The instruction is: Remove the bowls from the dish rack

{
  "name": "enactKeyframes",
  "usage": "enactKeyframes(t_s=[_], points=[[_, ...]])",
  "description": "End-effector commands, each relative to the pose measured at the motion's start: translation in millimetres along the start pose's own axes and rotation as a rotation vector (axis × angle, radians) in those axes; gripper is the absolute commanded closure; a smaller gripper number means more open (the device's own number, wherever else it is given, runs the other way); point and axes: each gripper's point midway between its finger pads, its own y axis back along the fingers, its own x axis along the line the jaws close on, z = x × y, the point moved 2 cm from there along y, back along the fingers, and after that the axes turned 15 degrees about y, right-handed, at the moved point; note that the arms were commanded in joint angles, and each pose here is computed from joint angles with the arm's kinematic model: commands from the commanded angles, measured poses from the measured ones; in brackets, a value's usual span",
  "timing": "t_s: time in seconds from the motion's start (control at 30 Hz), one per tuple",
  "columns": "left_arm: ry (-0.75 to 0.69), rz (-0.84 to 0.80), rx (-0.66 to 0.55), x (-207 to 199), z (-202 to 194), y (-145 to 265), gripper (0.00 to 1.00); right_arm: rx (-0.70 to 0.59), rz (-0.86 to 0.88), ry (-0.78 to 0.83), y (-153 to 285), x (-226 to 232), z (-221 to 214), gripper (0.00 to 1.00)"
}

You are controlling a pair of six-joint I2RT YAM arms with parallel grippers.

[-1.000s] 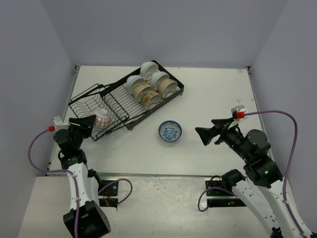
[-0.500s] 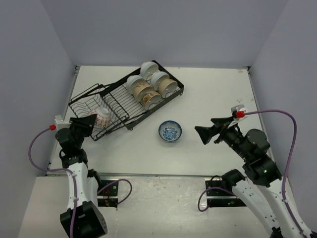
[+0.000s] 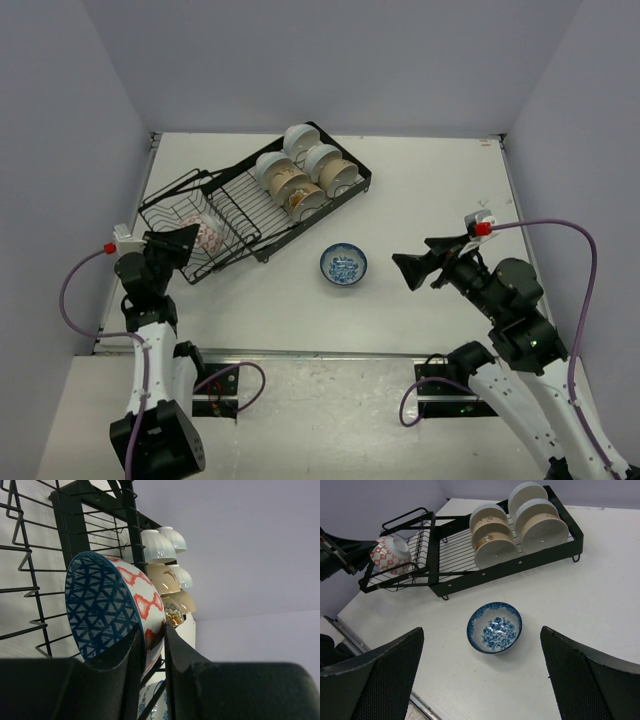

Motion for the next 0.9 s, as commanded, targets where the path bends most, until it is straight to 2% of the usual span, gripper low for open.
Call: enactKeyframes(t_s=[0.0, 0.1, 0.17, 0.2, 0.23, 0.57, 0.77, 0.87], points=[[-0.010, -0.030, -0.036, -11.9, 6.2, -6.0, 0.79, -0.033, 0.008, 0.005, -2.6, 1.2, 8.0, 0.01], [-0.008, -0.017, -0.036, -7.2, 3.4, -10.3, 0.82, -0.031, 0.006, 0.007, -2.5, 0.9, 7.7, 0.01], [-0.004, -0.013, -0.024, -5.2, 0.3, -13.3, 0.88, -0.031, 0.006, 0.007, -2.4, 1.0, 7.3, 0.01], [0.000, -0.011, -0.025, -4.4, 0.1, -14.0, 0.96, -0.031, 0.006, 0.005, -2.2, 1.1, 7.6, 0.01], [-0.003, -0.016, -0.016, -5.5, -2.8, -14.9, 1.00, -0.033, 0.005, 0.007, -2.2, 0.7, 7.9, 0.01], [-0.068, -0.118, -0.028, -44.8, 1.9, -19.7, 1.00, -0.034, 0.005, 0.007, -2.6, 0.7, 7.3, 0.01], [-0.077, -0.299, 0.004, -89.8, -1.3, -15.8, 1.00, -0.038, 0.000, 0.008, -1.7, 0.2, 7.8, 0.01], [-0.130, -0.416, 0.025, -124.7, -5.9, -10.1, 1.00, -0.038, -0.001, 0.008, -1.6, -0.1, 7.4, 0.01]])
